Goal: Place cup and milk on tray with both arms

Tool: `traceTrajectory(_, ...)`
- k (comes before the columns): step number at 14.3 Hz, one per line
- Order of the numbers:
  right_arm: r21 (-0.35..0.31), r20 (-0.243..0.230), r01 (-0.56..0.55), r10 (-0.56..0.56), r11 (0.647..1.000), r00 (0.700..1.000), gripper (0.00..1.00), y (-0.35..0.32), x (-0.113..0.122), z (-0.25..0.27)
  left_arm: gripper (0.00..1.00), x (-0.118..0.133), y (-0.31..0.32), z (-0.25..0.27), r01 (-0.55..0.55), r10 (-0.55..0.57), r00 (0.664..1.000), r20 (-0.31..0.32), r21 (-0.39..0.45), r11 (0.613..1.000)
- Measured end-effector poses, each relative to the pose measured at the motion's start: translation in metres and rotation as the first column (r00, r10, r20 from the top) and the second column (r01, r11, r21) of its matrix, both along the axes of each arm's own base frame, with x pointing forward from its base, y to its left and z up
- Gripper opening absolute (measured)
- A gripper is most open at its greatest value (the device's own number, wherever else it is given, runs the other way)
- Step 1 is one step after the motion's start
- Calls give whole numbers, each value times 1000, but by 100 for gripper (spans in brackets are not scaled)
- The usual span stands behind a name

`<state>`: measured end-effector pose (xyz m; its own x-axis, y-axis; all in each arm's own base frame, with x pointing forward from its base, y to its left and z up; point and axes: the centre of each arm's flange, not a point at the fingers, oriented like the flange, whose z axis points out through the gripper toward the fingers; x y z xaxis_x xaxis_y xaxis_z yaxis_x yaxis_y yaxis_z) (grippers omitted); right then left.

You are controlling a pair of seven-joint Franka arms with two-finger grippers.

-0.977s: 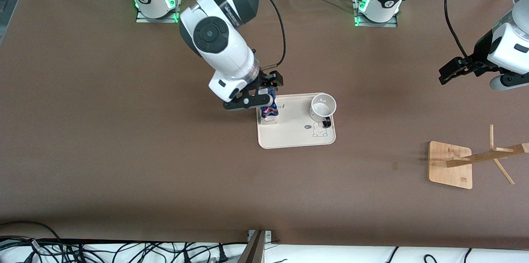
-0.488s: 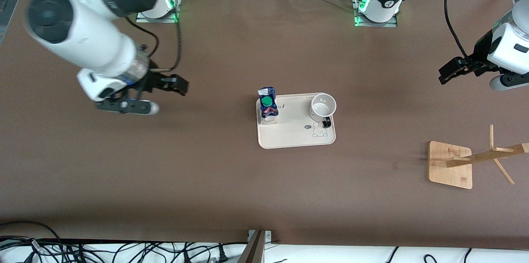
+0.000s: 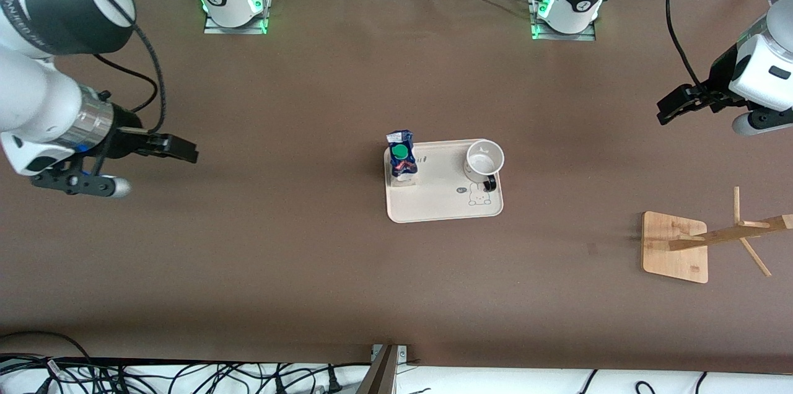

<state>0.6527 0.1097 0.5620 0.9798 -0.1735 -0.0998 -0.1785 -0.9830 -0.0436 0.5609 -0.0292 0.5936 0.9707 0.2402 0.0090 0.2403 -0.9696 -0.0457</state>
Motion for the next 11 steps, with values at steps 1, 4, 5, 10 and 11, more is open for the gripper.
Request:
traceTrajectory(1,-18,2,21,-21,1000,1000,100,-15,2,0,100,0,0,0,0,0,1000,0,0,1000)
traceTrajectory(4,-38,3,43,-43,998,999,100,-68,5,3,100,0,0,0,0,0,1000,0,0,1000)
traceTrajectory(5,-37,0,16,-16,999,1000,100,-87,5,3,100,0,0,0,0,0,1000,0,0,1000)
traceTrajectory(10,-32,-9,-81,81,996,997,100,-140,-1,10,100,0,-1,0,1,-1,1000,0,0,1000)
traceTrajectory(11,-32,-2,-84,84,996,996,100,-144,-3,15,100,0,-1,0,2,-2,1000,0,0,1000)
